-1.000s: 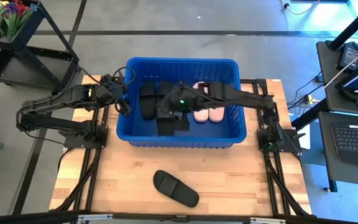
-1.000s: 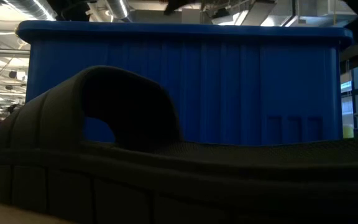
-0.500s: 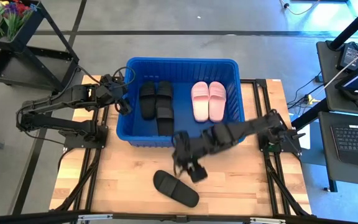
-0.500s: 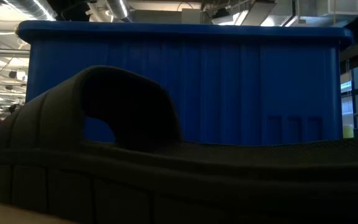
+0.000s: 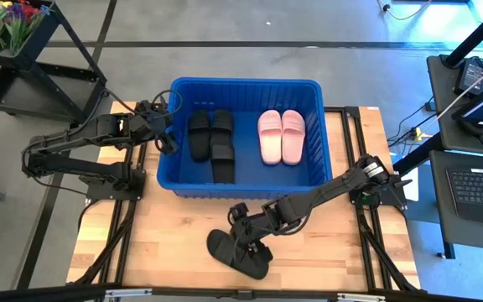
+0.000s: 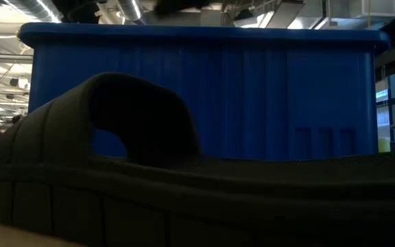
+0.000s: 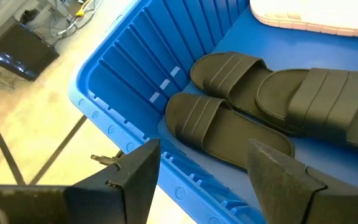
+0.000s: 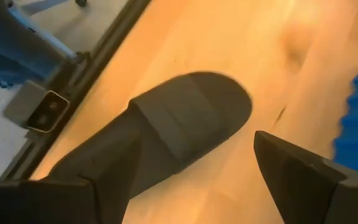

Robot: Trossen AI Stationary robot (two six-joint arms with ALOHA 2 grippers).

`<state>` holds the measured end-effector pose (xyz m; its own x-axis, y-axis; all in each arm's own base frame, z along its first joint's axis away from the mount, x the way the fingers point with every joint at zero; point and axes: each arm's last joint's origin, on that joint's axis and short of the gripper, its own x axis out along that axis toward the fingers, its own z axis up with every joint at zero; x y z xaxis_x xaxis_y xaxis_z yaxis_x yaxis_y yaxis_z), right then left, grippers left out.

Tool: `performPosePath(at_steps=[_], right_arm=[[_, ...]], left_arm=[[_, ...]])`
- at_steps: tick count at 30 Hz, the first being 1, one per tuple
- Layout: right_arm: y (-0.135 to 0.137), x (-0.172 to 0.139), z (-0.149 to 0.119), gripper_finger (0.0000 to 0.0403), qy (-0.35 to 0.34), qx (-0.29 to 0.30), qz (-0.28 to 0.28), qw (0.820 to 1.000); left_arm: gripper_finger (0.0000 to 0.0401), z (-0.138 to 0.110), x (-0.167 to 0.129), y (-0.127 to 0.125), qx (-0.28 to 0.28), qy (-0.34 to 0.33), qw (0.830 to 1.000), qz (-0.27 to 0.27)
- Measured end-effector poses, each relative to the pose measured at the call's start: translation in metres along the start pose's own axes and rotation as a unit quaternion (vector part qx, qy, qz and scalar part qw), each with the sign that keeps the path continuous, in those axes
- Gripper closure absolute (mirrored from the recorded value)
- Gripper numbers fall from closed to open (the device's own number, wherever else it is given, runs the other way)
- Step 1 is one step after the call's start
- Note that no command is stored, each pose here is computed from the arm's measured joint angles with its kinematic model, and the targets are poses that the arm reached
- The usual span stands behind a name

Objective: Pick and place slides into bin
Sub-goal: Put the black slide into the blue bin

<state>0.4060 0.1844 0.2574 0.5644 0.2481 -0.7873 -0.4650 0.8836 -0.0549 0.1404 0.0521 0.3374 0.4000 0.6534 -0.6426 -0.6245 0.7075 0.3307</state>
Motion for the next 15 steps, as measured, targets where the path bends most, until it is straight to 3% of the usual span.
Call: performPosePath(at_steps=[5,11,15], right_arm=[[0.005,0.027,-0.027,0.0092,0.003,0.044,-0.034,0.998],[0.005,0.045,-0.051,0.0092,0.008,0.148,-0.053,0.988],[0.006,0.052,-0.058,0.0092,-0.013,0.165,-0.049,0.985]], left_arm=[[0.0173,0.0,0.0,0.0,-0.03,0.001,1.0,-0.003],[0.0173,0.0,0.0,0.0,-0.035,0.002,0.999,-0.003],[0.0173,0.0,0.0,0.0,-0.035,0.002,0.999,-0.003]])
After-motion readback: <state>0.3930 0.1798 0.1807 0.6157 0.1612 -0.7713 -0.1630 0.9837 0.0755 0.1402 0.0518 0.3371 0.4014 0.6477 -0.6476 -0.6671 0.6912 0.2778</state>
